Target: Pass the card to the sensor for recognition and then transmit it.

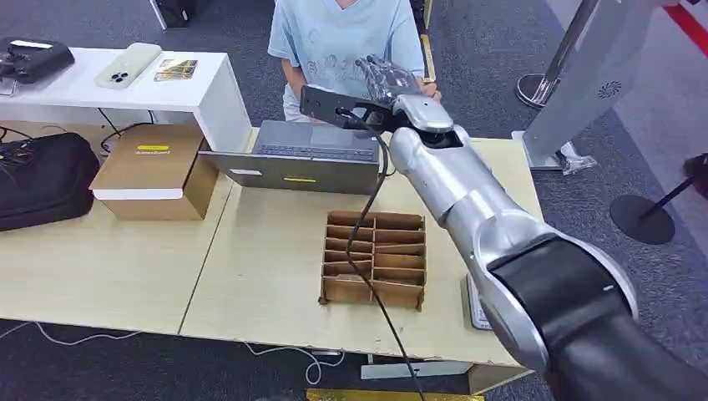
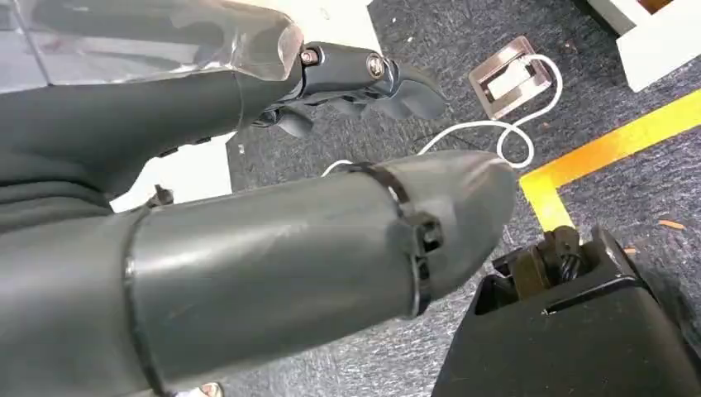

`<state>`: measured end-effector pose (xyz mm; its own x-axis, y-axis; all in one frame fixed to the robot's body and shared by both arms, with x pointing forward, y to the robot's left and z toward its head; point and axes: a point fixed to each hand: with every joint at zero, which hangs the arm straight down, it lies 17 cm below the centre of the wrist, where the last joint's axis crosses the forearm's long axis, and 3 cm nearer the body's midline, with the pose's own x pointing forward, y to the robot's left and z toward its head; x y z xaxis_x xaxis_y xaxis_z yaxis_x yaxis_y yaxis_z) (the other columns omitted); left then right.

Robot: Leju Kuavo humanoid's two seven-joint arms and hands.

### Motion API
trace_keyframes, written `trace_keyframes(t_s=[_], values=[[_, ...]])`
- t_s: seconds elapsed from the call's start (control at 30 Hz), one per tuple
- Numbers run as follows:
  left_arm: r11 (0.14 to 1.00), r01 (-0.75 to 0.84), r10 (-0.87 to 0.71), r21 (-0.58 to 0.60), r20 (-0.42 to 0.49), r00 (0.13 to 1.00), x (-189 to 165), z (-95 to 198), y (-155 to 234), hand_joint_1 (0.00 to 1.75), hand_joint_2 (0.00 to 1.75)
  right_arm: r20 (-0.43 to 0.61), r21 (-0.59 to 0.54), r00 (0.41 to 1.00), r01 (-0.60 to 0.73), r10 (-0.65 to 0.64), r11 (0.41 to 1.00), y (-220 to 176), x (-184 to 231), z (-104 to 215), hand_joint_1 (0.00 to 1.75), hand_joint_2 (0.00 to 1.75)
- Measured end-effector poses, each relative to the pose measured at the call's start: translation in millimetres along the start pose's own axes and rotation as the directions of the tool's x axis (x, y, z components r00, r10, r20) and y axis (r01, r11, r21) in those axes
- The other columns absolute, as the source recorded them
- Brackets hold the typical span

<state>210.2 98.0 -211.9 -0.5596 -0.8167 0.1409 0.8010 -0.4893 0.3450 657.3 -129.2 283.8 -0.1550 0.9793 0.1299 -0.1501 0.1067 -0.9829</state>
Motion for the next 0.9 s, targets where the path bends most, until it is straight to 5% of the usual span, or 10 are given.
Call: trace_keyframes(t_s=[0.27, 0.33, 0.37, 0.43, 0.53, 0.73, 0.77, 0.83, 0.87, 0.9], values=[[1.000, -0.005, 0.005, 0.004, -0.004, 1.000, -0.6, -0.1, 1.0, 0.00, 0.00, -0.067, 0.012, 0.998, 0.003, -0.002, 1.000, 1.1, -25.1, -0.4, 0.00, 1.75], [0.987, -0.122, 0.134, 0.108, -0.111, 0.985, -36.4, 0.9, 15.3, 0.00, 0.00, -0.117, 0.003, 0.993, 0.004, -0.004, 1.000, -1.0, -44.2, -0.3, 0.00, 1.75], [0.945, -0.248, 0.290, 0.215, -0.192, 0.938, -68.5, 5.0, 25.2, 0.00, 0.00, -0.123, -0.002, 0.992, 0.009, -0.009, 1.000, -2.0, -48.6, -0.4, 0.00, 1.75], [0.665, -0.610, 0.744, 0.431, -0.305, 0.595, -163.3, 31.1, 21.1, 0.00, 0.00, -0.119, -0.015, 0.993, 0.018, -0.020, 1.000, -5.2, -54.3, -1.0, 0.00, 1.75], [0.247, -0.812, 0.965, 0.529, -0.207, 0.159, -222.3, 52.1, -2.4, 0.00, 0.00, -0.124, -0.027, 0.992, 0.030, -0.033, 0.999, -8.1, -60.3, -1.3, 0.00, 1.75], [0.194, -0.795, 0.977, 0.575, -0.190, 0.101, -235.7, 57.1, -10.9, 0.00, 0.00, -0.123, -0.032, 0.992, 0.038, -0.041, 0.999, -9.4, -61.0, -1.4, 0.00, 1.75], [0.184, -0.796, 0.978, 0.576, -0.187, 0.091, -236.6, 57.5, -11.6, 0.00, 0.00, -0.123, -0.032, 0.992, 0.038, -0.041, 0.999, -9.5, -61.0, -1.4, 0.80, 1.75], [0.174, -0.798, 0.979, 0.577, -0.185, 0.079, -237.4, 57.7, -14.1, 0.00, 0.00, -0.125, -0.033, 0.991, 0.039, -0.043, 0.999, -9.9, -62.8, -1.4, 0.80, 1.75], [0.175, -0.798, 0.979, 0.577, -0.187, 0.079, -238.1, 58.0, -15.0, 0.00, 0.00, -0.127, -0.035, 0.991, 0.039, -0.043, 0.999, -10.2, -64.7, -1.4, 1.62, 1.75], [0.176, -0.797, 0.979, 0.577, -0.188, 0.080, -239.1, 58.3, -15.5, 0.00, 0.00, -0.125, -0.036, 0.991, 0.039, -0.043, 0.999, -10.5, -64.8, -1.4, 1.75, 1.75]])
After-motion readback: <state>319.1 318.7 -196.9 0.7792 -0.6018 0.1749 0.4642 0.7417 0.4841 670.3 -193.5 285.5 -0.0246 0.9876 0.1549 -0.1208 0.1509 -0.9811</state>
